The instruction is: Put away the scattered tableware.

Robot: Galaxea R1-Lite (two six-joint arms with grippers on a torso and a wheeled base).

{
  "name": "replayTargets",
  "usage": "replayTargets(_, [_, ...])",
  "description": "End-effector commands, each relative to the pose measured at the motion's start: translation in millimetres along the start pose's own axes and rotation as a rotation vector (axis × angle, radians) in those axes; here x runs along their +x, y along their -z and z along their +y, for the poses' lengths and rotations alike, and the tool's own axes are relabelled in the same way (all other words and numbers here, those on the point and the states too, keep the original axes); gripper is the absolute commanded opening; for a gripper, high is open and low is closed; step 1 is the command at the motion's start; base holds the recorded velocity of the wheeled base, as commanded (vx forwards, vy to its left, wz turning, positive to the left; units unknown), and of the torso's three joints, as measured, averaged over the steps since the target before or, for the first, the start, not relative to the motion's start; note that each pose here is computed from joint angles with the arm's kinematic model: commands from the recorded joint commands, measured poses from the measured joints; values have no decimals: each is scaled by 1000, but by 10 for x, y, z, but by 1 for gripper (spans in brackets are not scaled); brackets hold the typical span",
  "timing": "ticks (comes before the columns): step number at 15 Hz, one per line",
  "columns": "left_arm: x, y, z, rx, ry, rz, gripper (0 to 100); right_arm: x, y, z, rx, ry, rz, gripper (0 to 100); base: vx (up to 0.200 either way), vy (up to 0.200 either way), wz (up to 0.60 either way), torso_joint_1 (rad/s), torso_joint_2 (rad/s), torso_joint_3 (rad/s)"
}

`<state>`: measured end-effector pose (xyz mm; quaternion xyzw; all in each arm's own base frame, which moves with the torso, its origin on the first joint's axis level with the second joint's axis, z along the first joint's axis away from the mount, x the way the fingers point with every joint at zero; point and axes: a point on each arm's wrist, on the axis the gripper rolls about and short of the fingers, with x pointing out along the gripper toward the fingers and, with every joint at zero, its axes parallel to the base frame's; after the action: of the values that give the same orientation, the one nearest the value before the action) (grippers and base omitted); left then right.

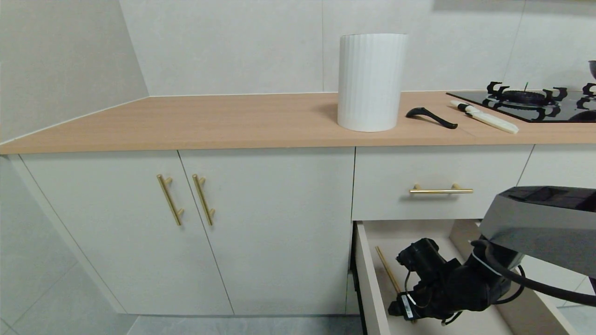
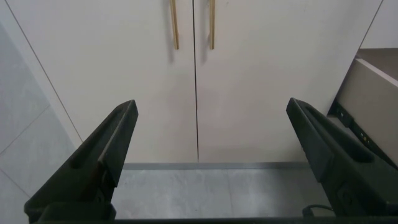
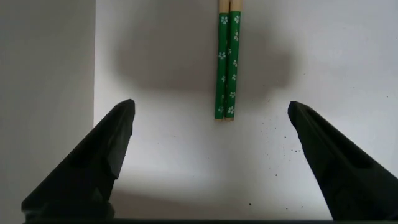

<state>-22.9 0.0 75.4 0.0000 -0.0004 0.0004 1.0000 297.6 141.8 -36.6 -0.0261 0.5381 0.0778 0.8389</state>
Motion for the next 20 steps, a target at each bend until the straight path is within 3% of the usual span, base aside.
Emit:
replayTargets(1, [1, -1, 0, 0, -1, 1, 100, -239, -115, -2, 17, -21, -66, 100, 0, 0, 0, 0, 0, 0])
replayTargets(4, [1, -1, 0, 0, -1, 1, 100, -900, -301, -205, 96, -48, -231, 100, 0, 0, 0, 0, 0, 0])
replayTargets(7, [1, 1, 0, 0, -1, 2, 100, -1514, -347, -405, 72, -136, -327, 100, 0, 0, 0, 0, 0, 0])
replayTargets(10, [1, 1, 0, 0, -1, 2, 100, -1847, -346, -429, 63, -148, -434, 100, 0, 0, 0, 0, 0, 0])
replayTargets(14, [1, -1, 0, 0, -1, 1, 100, -2183, -372, -660, 75, -100, -565, 100, 0, 0, 0, 0, 0, 0])
replayTargets(20, [1, -1, 0, 0, -1, 1, 100, -2458, -390, -862, 108, -47, -676, 100, 0, 0, 0, 0, 0, 0])
